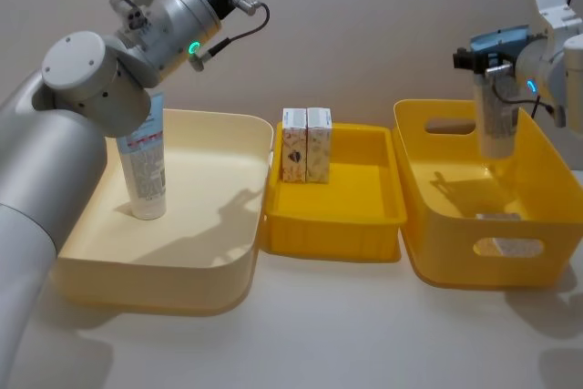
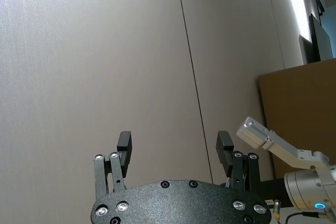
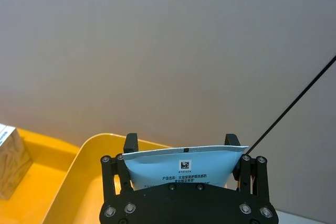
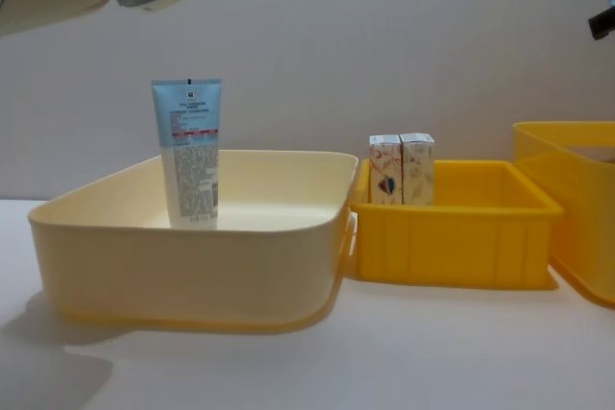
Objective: Bimanual collaborative sorting of washing and personal care products
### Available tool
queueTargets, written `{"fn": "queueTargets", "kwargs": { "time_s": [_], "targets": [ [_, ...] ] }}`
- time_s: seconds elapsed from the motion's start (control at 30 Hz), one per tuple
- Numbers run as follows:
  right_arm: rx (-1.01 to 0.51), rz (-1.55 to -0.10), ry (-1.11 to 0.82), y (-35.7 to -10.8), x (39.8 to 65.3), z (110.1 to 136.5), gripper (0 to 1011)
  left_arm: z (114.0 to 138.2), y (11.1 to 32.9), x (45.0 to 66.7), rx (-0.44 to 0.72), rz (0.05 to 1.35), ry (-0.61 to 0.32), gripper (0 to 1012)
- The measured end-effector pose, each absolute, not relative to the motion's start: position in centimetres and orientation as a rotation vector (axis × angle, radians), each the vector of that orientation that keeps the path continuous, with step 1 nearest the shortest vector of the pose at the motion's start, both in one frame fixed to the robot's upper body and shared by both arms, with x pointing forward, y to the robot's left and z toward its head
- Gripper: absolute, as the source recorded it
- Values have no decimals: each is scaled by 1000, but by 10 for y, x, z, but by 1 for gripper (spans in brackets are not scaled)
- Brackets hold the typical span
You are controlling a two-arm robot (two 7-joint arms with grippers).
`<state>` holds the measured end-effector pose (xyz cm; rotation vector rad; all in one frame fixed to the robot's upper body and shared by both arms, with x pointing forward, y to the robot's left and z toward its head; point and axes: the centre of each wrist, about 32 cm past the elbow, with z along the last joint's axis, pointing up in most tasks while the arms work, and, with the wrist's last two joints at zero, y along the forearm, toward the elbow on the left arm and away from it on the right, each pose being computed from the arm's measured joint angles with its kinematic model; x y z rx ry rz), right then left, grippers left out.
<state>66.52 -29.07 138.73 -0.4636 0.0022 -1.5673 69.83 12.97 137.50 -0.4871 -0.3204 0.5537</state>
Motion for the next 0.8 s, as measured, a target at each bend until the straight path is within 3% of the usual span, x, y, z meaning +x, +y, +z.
{"fn": "queueTargets", "kwargs": {
  "time_s": [0.8],
  "targets": [
    [-666, -1346, 216, -296, 676, 1402, 1005, 1375, 130, 698, -487, 554, -320, 1000]
  ]
}}
